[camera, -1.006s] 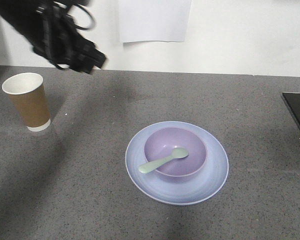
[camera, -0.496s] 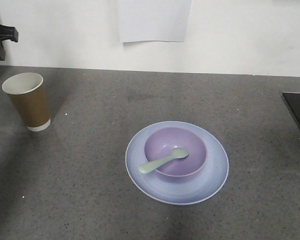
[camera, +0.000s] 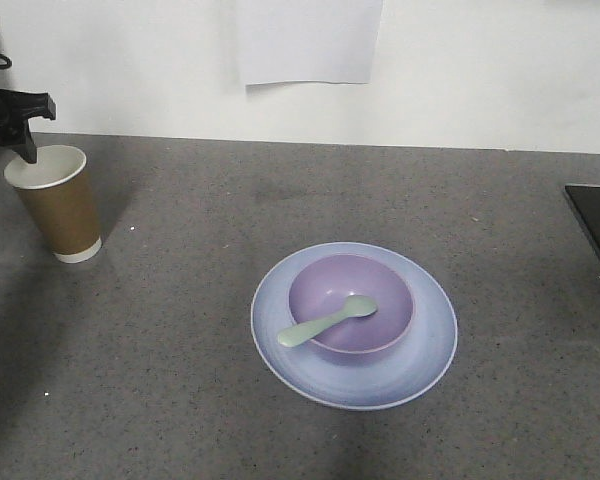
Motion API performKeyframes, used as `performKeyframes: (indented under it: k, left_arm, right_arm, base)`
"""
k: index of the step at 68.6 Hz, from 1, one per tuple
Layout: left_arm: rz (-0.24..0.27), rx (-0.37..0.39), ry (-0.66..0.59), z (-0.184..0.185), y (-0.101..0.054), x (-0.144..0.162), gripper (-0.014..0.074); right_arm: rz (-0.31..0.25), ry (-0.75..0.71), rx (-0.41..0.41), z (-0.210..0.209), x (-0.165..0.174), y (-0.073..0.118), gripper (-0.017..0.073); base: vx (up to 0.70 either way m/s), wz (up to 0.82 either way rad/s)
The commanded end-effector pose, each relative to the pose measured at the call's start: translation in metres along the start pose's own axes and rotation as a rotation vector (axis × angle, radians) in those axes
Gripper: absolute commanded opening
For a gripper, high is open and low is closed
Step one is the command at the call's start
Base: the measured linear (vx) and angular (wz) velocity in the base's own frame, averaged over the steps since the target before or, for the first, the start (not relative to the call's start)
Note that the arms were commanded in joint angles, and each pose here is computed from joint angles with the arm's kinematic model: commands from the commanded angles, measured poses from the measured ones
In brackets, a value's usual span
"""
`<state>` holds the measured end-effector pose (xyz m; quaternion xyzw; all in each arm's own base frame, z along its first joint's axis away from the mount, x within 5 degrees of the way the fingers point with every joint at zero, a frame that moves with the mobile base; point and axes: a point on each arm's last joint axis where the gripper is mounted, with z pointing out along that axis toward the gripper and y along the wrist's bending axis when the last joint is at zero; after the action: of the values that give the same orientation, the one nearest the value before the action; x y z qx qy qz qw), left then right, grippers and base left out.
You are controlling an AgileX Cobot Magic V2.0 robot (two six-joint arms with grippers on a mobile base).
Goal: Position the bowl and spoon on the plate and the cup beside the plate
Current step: 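Move the left gripper over the brown paper cup, then grasp the brown paper cup rim with the left gripper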
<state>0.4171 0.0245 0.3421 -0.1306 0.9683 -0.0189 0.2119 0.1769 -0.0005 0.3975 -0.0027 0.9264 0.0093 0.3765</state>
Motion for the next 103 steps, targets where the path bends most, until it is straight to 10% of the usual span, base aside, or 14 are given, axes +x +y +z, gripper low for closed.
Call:
performKeyframes:
  k: [1,20,39,56,78,103]
  left_arm:
    - [-0.002,0.025,-0.083,-0.015,-0.002,-0.007,0.0436]
    - [-0.003,0.015,-0.046,0.007,-0.002,-0.009,0.0355]
    - [0.018,0.011,-0.051,0.008,-0.002,-0.01,-0.0007]
    - [0.105,0.069,-0.051,-0.021,-0.006,-0.002,-0.0008]
    - [0.127,0.347,-0.104,-0.08,-0.027,0.024,-0.0008]
    - [0.146,0.41,-0.052,-0.081,-0.032,0.082,-0.0008]
  right_arm:
    - [-0.006,-0.095,0.008,-0.009,-0.009,-0.001,0.0542]
    - [-0.006,-0.095,0.008,-0.009,-0.009,-0.001,0.0542]
    - [-0.006,-0.095,0.008,-0.009,-0.009,-0.001,0.0542]
    - [-0.006,-0.099,0.008,-0.01,-0.01,-0.001,0.0542]
    - [-0.006,-0.102,0.008,-0.01,-0.01,-0.001,0.0542]
    - [-0.005,-0.119,0.006,-0.01,-0.012,-0.001,0.0542]
  base:
    - [0.0,0.0]
    - [0.0,0.0]
    - [0.0,0.0]
    - [0.0,0.0]
    - [0.0,0.0]
    - [0.0,0.0]
